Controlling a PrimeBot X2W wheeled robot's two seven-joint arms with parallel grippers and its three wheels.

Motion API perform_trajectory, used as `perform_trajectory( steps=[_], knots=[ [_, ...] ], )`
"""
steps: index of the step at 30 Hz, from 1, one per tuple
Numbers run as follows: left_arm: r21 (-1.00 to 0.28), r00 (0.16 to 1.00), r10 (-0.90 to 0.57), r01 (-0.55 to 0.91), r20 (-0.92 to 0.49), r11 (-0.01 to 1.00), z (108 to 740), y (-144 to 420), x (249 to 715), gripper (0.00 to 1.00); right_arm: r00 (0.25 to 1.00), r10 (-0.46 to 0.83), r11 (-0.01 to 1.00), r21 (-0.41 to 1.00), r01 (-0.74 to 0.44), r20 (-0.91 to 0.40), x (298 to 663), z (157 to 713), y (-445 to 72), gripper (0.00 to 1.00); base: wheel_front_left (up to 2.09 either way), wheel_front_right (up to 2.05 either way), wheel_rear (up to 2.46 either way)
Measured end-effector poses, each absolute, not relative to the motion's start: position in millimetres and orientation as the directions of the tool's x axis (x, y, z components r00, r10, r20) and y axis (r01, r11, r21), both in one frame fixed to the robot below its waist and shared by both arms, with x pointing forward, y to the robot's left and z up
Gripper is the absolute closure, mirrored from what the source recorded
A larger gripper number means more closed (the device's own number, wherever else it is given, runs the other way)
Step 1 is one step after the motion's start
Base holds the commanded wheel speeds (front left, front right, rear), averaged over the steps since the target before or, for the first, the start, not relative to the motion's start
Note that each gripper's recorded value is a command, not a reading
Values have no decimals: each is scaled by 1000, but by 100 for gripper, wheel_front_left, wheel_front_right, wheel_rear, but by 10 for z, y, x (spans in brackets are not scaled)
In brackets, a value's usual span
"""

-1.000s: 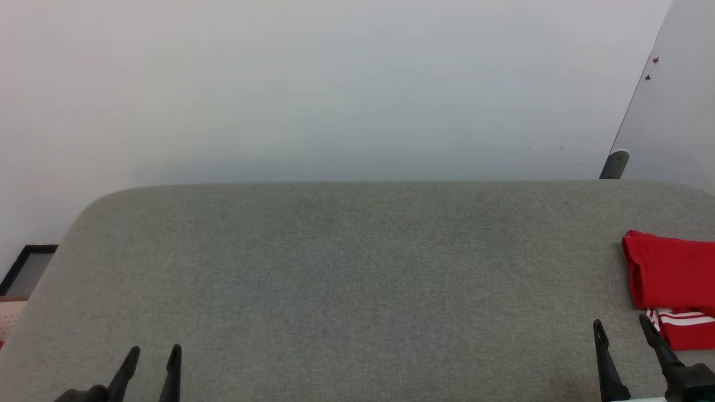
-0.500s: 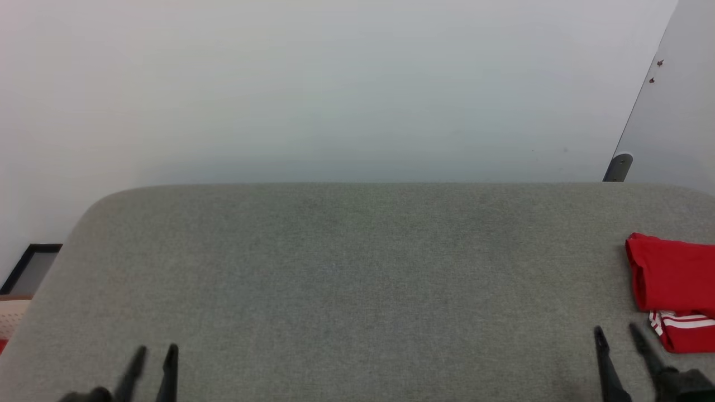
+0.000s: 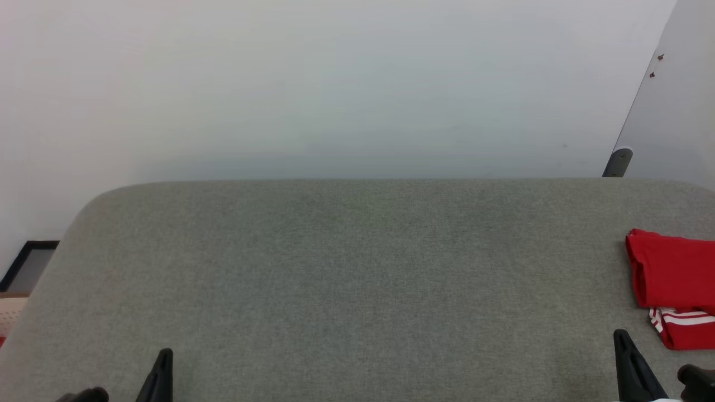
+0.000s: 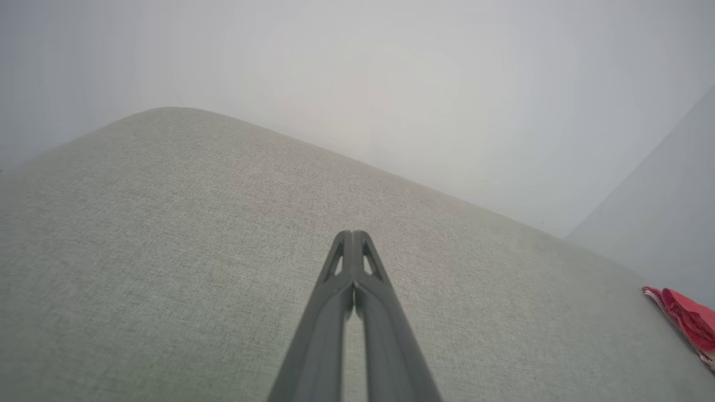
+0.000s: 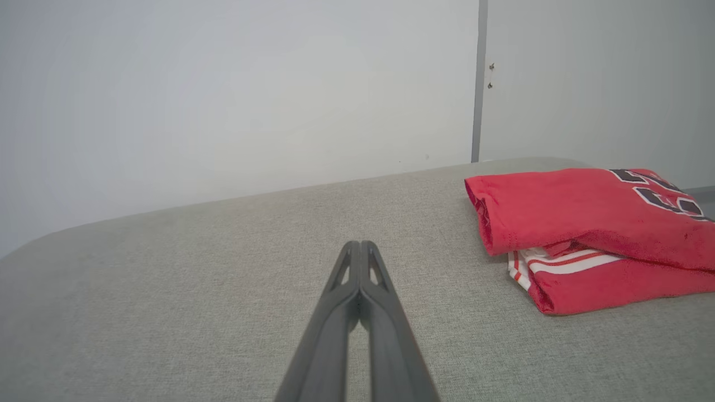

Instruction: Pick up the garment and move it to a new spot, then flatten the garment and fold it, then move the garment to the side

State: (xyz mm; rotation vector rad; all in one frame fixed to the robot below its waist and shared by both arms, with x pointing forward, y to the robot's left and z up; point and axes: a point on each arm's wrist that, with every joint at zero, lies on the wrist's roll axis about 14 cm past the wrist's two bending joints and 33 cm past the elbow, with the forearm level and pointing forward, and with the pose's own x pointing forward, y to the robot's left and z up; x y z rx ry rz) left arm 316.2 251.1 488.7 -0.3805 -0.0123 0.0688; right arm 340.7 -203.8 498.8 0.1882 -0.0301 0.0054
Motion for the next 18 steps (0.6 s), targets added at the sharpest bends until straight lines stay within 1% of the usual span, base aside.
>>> perform_trajectory(
  steps=[10,18],
  knots=[
    [-518,996,87,-81,-13,852,4906,2485,3257,100,1000,-23,928,371,14,19,3463,4997,-2056,100,0,0,0],
    [-628,995,92,-89,-27,774,4905,2450,3324,100,999,-36,859,511,29,4,3508,4993,-2065,100,0,0,0]
  ],
)
